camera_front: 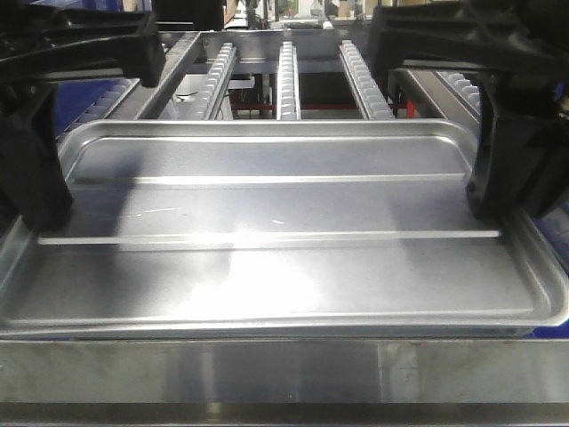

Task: Grab silver tray and place in blue box
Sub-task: 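Lift the silver tray off the rack with both grippers, then hold the tray level in both grippers while the base drives away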

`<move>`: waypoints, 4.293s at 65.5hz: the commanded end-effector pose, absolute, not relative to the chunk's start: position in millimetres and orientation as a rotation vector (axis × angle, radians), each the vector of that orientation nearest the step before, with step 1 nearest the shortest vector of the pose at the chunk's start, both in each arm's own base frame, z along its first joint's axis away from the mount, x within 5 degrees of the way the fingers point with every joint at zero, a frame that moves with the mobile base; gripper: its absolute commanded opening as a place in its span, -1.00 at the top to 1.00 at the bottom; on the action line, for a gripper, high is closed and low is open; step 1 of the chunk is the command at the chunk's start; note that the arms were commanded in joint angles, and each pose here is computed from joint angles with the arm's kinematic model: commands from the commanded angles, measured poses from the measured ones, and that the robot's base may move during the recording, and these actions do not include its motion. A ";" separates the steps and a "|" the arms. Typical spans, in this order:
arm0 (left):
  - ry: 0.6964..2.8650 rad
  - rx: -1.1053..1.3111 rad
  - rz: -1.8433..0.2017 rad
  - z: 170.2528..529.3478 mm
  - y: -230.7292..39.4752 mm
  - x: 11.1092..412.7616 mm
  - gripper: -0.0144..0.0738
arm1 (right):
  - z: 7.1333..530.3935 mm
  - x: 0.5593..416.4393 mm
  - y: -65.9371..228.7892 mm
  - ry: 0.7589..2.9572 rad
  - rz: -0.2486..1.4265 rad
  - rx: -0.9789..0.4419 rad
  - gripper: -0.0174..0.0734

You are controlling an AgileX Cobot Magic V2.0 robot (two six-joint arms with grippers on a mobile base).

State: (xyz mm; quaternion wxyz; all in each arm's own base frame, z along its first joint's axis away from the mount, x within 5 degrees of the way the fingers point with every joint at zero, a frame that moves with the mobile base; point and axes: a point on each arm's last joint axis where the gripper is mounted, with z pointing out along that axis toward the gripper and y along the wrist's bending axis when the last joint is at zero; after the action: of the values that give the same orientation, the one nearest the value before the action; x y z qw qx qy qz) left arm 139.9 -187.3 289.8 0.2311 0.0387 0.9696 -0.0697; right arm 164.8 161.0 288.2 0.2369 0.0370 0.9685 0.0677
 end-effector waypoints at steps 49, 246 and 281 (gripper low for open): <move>2.604 0.102 -0.251 304.6 -185.9 141.5 0.69 | 304.0 166.9 159.3 2.570 0.236 0.076 0.49; 2.609 0.099 -0.252 304.3 -185.8 141.1 0.69 | 303.8 166.8 158.6 2.573 0.228 0.079 0.49; 2.609 0.099 -0.252 304.3 -185.8 141.1 0.69 | 303.8 166.8 158.6 2.573 0.228 0.079 0.49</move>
State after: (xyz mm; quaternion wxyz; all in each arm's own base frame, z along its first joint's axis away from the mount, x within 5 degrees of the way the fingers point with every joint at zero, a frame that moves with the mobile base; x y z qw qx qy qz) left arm 139.9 -187.3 289.7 0.2304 0.0379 0.9698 -0.0699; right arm 164.6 160.6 288.8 0.2379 0.0369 0.9682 0.0677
